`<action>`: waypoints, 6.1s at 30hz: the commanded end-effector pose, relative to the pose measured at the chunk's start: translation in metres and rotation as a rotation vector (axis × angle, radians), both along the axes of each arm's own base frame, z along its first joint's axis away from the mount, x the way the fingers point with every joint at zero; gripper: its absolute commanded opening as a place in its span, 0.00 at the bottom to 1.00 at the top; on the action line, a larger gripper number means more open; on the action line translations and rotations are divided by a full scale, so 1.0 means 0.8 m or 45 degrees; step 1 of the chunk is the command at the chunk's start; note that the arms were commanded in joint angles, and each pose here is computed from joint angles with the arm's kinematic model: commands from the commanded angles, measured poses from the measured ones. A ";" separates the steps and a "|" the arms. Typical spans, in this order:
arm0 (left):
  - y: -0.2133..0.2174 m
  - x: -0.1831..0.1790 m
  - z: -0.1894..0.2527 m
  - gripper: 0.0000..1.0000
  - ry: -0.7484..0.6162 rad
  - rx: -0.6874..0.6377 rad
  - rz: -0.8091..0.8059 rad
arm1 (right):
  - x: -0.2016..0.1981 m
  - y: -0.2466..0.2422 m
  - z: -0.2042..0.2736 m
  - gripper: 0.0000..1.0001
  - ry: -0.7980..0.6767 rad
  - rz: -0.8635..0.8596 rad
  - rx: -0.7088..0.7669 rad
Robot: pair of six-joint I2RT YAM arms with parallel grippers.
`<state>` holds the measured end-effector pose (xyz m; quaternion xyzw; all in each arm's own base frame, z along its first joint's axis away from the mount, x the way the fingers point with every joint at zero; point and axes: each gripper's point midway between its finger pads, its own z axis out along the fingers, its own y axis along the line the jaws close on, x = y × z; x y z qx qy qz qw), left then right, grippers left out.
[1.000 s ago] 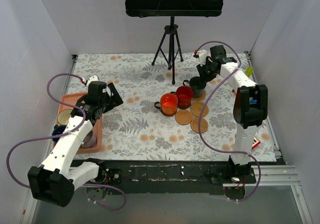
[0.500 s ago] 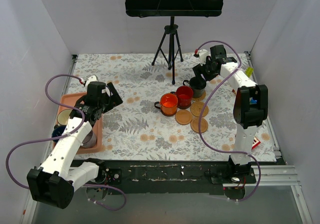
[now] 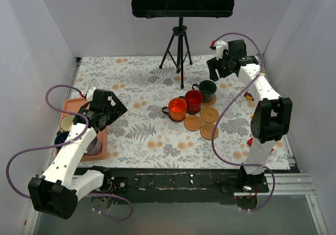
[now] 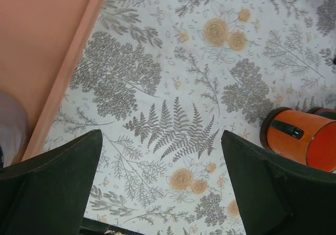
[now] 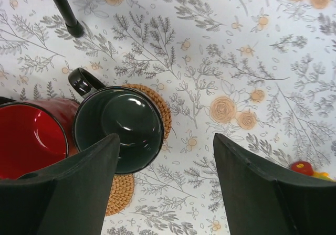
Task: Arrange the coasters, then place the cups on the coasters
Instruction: Place the cup on the coaster, then pick up the cup from the tray, then place the cup at the center of the board, then pick up the cup at the center of the board.
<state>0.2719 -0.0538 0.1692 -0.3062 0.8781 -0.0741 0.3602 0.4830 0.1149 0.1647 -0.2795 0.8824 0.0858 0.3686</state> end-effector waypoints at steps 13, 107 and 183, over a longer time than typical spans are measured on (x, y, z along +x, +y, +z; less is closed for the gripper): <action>0.087 -0.084 0.015 0.98 0.170 0.115 0.513 | -0.046 0.015 0.210 0.73 -0.304 -0.145 0.463; -0.231 0.016 -0.043 0.00 0.318 -0.220 0.020 | -0.284 0.213 0.099 0.57 0.075 0.079 0.783; -0.054 0.033 0.071 0.98 -0.132 0.076 -0.375 | -0.287 0.333 -0.074 0.52 0.254 0.398 0.112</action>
